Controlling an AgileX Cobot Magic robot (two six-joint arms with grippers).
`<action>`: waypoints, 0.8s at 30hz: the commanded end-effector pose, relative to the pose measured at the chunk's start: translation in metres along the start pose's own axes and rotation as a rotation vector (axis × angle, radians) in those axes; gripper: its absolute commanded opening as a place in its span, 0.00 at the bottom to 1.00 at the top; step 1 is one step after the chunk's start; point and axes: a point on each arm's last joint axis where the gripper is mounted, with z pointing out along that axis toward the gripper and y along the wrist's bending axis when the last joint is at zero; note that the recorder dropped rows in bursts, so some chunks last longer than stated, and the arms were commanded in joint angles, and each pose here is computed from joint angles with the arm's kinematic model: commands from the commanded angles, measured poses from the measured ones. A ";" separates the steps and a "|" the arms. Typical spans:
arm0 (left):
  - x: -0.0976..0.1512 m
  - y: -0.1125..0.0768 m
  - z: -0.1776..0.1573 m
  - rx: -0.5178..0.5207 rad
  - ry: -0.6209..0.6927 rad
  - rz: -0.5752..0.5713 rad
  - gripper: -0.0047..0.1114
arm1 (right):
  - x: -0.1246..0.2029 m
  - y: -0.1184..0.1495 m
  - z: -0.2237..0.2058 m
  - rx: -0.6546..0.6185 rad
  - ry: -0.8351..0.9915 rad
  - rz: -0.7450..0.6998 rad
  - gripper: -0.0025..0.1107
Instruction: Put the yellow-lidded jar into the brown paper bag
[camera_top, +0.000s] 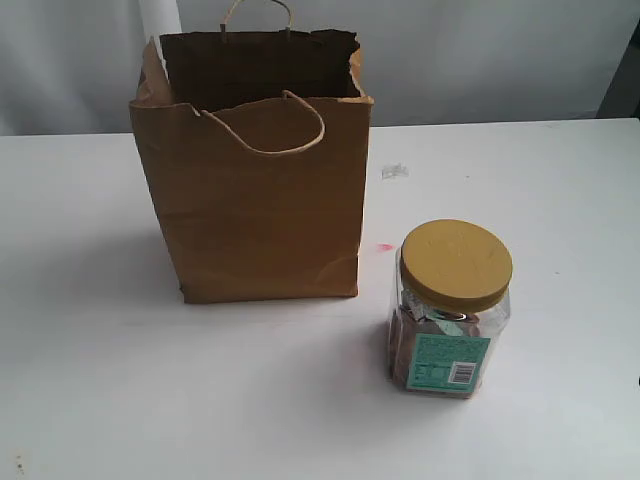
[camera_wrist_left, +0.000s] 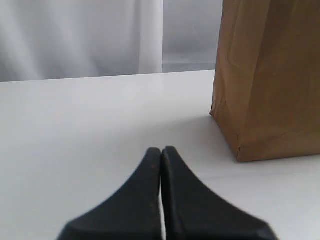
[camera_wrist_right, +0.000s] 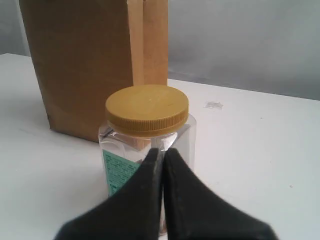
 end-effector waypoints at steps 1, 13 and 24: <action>-0.001 -0.001 0.000 0.008 -0.008 -0.006 0.05 | 0.001 0.000 0.000 0.006 0.000 0.000 0.02; -0.001 -0.001 0.000 0.008 -0.008 -0.006 0.05 | -0.031 0.003 -0.006 -0.056 -0.350 0.157 0.02; -0.001 -0.001 0.000 0.008 -0.008 -0.006 0.05 | -0.057 0.005 -0.010 -0.082 -0.186 0.310 0.02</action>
